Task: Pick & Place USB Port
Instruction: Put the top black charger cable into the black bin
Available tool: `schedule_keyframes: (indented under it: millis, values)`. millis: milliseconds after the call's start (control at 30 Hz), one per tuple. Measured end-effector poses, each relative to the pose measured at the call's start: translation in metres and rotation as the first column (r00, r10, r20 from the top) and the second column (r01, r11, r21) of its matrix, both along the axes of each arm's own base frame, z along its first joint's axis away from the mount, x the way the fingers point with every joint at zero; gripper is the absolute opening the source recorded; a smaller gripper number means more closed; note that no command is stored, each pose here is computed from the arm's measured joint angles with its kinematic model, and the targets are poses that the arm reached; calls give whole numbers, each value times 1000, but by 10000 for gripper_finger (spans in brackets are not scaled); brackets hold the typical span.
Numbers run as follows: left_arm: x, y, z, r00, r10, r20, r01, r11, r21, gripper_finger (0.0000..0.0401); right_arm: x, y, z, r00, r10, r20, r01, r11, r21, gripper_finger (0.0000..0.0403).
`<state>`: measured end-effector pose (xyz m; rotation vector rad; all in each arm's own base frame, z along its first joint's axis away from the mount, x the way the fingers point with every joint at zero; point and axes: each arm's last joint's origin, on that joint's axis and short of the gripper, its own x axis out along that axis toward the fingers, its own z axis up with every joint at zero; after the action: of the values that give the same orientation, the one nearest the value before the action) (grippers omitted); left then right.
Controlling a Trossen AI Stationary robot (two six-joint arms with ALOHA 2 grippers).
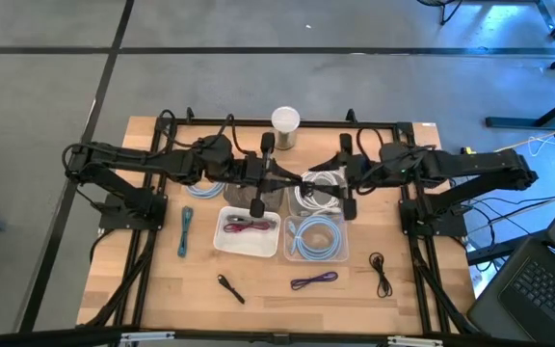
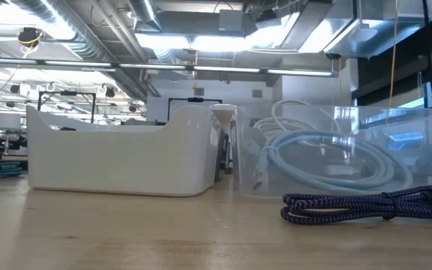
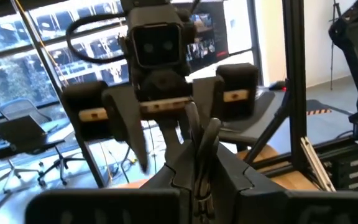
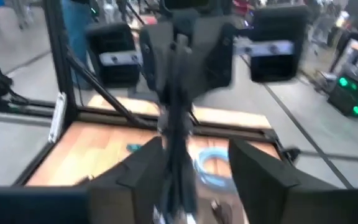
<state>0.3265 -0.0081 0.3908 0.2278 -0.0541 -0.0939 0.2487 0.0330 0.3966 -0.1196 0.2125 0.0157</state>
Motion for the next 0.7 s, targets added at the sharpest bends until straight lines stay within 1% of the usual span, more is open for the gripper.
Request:
schedule_keyframes:
  millis: [100, 200, 333, 400, 467, 533, 600, 700]
  values:
    - [0, 0, -3, 999, 5, -31, -6, 1000, -2, 18, -18, -5, 0, 995, -68, -68, 67, 998, -23, 222]
    - [-2, 0, -3, 999, 11, -50, -11, 1000, -2, 18, -36, -10, -4, 972, -174, -156, 173, 985, -24, 236]
    - [-5, 1, -5, 996, 24, -91, -24, 1000, -1, 18, -63, -18, -11, 905, -324, -276, 327, 944, -34, 239]
    - [-8, 2, -6, 990, 56, -126, -56, 998, 3, 18, -76, -21, -15, 863, -380, -332, 392, 919, -34, 240]
    - [-11, 3, -7, 983, 104, -149, -104, 995, 10, 18, -89, -23, -17, 830, -413, -376, 435, 900, -27, 240]
    - [-14, 6, -8, 970, 165, -181, -164, 986, 22, 18, -101, -25, -18, 808, -434, -399, 471, 882, -6, 240]
    - [-17, 10, -9, 942, 230, -243, -226, 973, 46, 18, -110, -26, -18, 795, -443, -416, 491, 871, 12, 240]
    - [-23, 21, -7, 865, 347, -361, -337, 937, 94, 18, -119, -28, -17, 792, -450, -412, 512, 857, 50, 240]
